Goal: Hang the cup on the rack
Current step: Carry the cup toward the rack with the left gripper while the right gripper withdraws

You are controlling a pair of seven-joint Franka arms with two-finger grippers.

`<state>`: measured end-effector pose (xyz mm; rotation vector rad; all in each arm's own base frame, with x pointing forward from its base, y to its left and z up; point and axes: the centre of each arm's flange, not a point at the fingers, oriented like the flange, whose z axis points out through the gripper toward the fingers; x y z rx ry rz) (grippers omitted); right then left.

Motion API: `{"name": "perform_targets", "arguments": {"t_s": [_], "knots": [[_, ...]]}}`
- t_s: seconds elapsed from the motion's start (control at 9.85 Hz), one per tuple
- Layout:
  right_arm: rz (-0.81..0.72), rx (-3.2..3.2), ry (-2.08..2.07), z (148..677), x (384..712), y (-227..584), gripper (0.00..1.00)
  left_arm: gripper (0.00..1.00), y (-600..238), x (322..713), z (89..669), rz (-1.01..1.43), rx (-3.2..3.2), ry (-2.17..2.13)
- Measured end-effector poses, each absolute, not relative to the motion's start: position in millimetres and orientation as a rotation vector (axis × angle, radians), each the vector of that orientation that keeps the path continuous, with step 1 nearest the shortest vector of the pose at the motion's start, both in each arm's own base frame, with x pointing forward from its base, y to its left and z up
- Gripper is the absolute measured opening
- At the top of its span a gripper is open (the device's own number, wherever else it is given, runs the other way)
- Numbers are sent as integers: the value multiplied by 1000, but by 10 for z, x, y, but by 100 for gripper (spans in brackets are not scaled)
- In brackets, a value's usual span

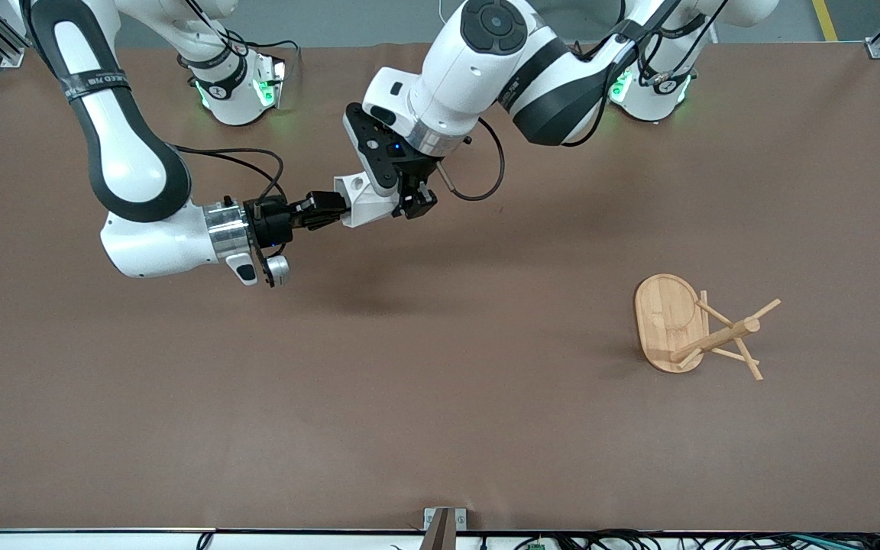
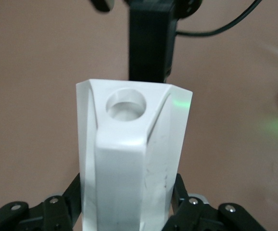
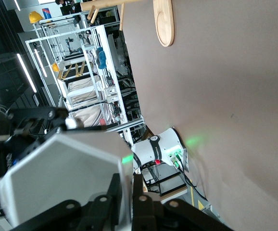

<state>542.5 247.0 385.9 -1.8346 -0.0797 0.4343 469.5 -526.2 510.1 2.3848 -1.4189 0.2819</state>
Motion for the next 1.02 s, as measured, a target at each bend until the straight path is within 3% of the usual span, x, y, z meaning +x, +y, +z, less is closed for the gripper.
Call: {"name": "perform_targets", "arguments": {"t_s": [0.3,0.51,1.02], "knots": [[411,-1861,-54,3988,5502,2302,66,73,-4969,4844,5202,218,2444,-1384],[408,-2047,26,4195,5644,1720,96,73,-4565,5163,5172,178,2516,-1312],[290,-2695,155,4752,5612,239,100,73,-3576,5643,5352,45,2759,-806]]}}
